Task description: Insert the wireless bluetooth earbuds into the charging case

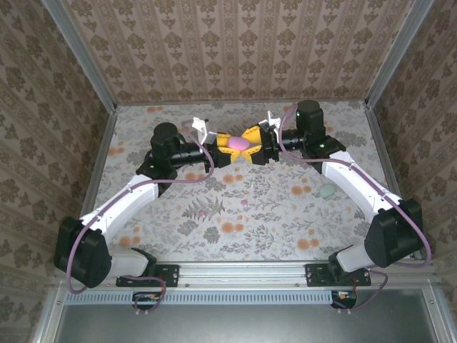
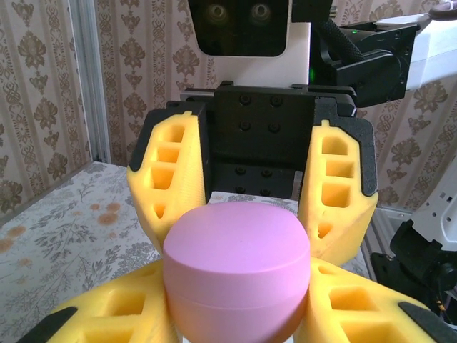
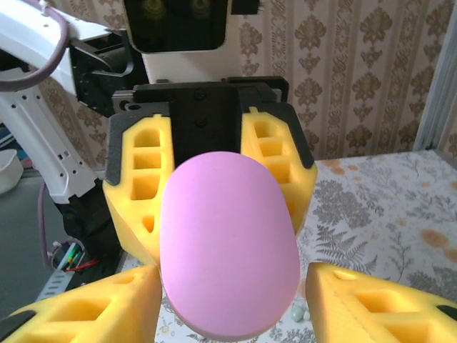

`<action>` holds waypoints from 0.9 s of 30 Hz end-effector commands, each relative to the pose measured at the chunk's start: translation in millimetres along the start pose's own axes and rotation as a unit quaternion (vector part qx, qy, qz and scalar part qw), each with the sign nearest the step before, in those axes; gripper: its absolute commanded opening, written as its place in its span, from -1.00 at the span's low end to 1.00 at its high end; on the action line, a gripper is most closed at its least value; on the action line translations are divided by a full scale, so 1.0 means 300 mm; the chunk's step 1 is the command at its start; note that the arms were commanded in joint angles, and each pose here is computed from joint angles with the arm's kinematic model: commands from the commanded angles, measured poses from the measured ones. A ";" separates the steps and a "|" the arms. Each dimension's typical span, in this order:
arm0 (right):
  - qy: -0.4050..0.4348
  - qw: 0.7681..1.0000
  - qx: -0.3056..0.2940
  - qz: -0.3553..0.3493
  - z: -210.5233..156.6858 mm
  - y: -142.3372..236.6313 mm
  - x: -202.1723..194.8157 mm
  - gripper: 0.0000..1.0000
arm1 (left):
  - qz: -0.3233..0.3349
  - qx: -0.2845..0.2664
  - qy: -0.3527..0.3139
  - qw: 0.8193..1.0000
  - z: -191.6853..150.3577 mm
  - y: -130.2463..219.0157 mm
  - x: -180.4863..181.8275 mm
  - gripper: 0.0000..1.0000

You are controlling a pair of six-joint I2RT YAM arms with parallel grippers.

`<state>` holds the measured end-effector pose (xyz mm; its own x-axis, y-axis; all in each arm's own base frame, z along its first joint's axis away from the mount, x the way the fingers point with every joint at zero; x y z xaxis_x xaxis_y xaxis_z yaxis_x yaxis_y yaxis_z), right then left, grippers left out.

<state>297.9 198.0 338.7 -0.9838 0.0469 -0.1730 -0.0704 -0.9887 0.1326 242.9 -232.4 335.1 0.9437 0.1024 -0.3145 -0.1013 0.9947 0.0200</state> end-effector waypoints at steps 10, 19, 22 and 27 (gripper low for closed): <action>-0.126 0.990 -0.007 -0.069 0.089 0.070 0.006 0.39 | 0.063 -0.080 -0.038 0.994 0.031 0.032 0.000 -0.40; -0.300 0.950 0.011 -0.091 0.117 0.072 0.002 0.31 | 0.050 -0.130 -0.032 0.990 0.005 0.030 0.010 -0.39; -0.311 0.947 0.031 -0.078 0.113 0.052 0.013 0.30 | 0.048 -0.133 -0.032 0.989 -0.001 0.022 0.009 -0.39; -0.326 0.941 0.053 -0.074 0.077 0.024 -0.004 0.30 | 0.042 -0.135 -0.029 0.990 0.000 0.014 0.004 -0.39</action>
<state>290.0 190.7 371.6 -0.8898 0.2671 0.3701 -0.2010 -0.9573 0.2077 244.9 -227.1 328.6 0.9373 0.2108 -0.2776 -0.2636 0.9497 -0.1690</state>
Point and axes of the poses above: each hand's point on the last joint's axis, 136 mm out from that joint toward the fingers, its own y axis back along the fingers, its own x axis along the line the jaws close on, z = x × y, the point moved 8 cm from there along y, back along the fingers, and after that the axes turned 13 degrees about y, right-handed, at the moved point
